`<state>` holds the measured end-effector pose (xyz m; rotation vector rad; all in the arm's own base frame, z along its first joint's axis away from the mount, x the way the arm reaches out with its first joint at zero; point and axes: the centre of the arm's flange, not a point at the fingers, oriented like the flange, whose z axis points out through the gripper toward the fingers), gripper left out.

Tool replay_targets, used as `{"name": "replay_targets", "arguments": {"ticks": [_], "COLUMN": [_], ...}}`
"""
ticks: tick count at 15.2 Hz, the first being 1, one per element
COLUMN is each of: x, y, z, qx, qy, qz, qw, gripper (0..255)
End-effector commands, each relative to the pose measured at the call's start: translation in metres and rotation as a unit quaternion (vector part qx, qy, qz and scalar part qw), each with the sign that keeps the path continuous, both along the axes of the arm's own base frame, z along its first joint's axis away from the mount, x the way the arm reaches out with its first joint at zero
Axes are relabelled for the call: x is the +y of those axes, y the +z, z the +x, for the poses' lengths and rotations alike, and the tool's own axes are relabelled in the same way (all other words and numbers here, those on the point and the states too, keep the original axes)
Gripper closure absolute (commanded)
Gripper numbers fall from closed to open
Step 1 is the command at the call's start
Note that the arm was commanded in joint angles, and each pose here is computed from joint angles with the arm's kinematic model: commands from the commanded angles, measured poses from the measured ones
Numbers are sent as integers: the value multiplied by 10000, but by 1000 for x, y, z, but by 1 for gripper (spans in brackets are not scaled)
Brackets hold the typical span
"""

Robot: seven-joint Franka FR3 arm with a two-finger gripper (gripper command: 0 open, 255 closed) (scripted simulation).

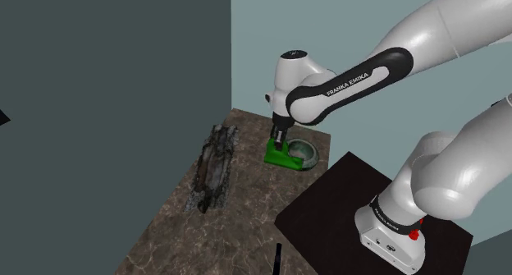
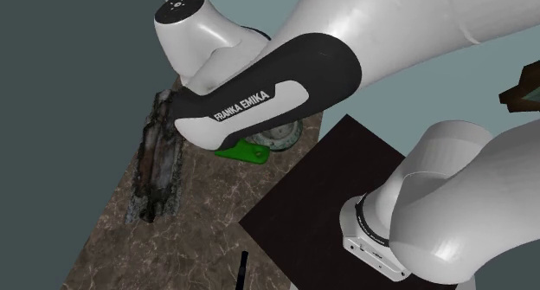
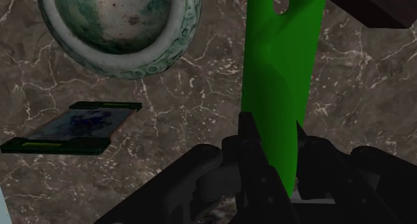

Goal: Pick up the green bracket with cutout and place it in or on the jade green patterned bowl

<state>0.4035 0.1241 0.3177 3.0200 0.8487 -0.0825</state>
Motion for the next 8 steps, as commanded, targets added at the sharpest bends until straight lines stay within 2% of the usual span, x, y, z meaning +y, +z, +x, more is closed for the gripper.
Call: {"name": "replay_targets", "arguments": {"ticks": [1,8], "x": [-19,-111], "y": [4,11], "z": [1,12], "qx": [1,1], "qy": [2,2], "qz": [0,0], "qw": [10000,10000], "gripper": [255,255]}}
